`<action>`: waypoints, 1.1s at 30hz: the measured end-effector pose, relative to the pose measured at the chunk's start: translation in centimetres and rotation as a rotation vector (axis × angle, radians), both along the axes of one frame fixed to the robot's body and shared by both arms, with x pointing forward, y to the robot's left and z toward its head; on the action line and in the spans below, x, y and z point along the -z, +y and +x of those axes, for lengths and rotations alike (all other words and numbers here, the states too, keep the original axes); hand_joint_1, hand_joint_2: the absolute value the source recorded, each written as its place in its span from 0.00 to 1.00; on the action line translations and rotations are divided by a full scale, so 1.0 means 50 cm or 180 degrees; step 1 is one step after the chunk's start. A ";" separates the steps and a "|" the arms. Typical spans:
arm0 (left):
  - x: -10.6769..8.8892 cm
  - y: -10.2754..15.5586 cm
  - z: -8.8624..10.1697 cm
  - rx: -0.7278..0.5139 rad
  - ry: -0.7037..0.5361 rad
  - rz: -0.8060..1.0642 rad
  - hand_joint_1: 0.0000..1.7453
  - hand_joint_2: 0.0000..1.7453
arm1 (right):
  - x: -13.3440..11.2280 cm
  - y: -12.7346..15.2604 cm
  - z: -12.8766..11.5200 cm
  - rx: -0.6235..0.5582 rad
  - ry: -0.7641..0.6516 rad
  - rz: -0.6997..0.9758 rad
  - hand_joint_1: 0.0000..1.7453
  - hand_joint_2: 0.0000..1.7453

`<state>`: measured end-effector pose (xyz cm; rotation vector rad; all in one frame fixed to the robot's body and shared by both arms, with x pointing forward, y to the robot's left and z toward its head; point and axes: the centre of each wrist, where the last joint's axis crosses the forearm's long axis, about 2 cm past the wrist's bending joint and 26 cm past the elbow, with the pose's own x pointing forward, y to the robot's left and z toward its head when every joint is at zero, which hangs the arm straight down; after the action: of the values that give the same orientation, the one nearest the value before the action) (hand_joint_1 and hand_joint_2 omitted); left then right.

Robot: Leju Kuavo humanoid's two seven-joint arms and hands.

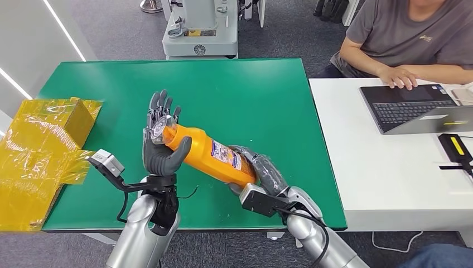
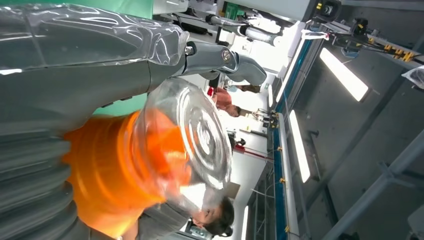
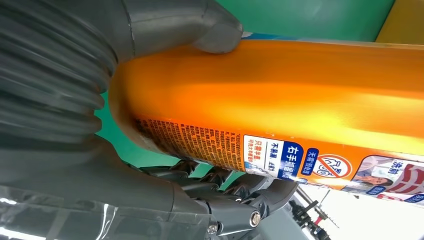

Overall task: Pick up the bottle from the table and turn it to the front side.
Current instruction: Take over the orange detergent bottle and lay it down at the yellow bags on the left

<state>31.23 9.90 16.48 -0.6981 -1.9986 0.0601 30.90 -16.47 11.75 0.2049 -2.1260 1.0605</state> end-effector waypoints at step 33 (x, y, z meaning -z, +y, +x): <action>-0.008 -0.010 0.004 0.0080 0.0001 -0.0037 1.00 1.00 | -0.009 -0.013 -0.027 0.0073 -0.0038 0.0127 0.78 1.00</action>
<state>31.41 9.39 16.88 -0.7304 -1.9902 0.0569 29.54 -17.10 12.19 0.1932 -2.1564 1.0088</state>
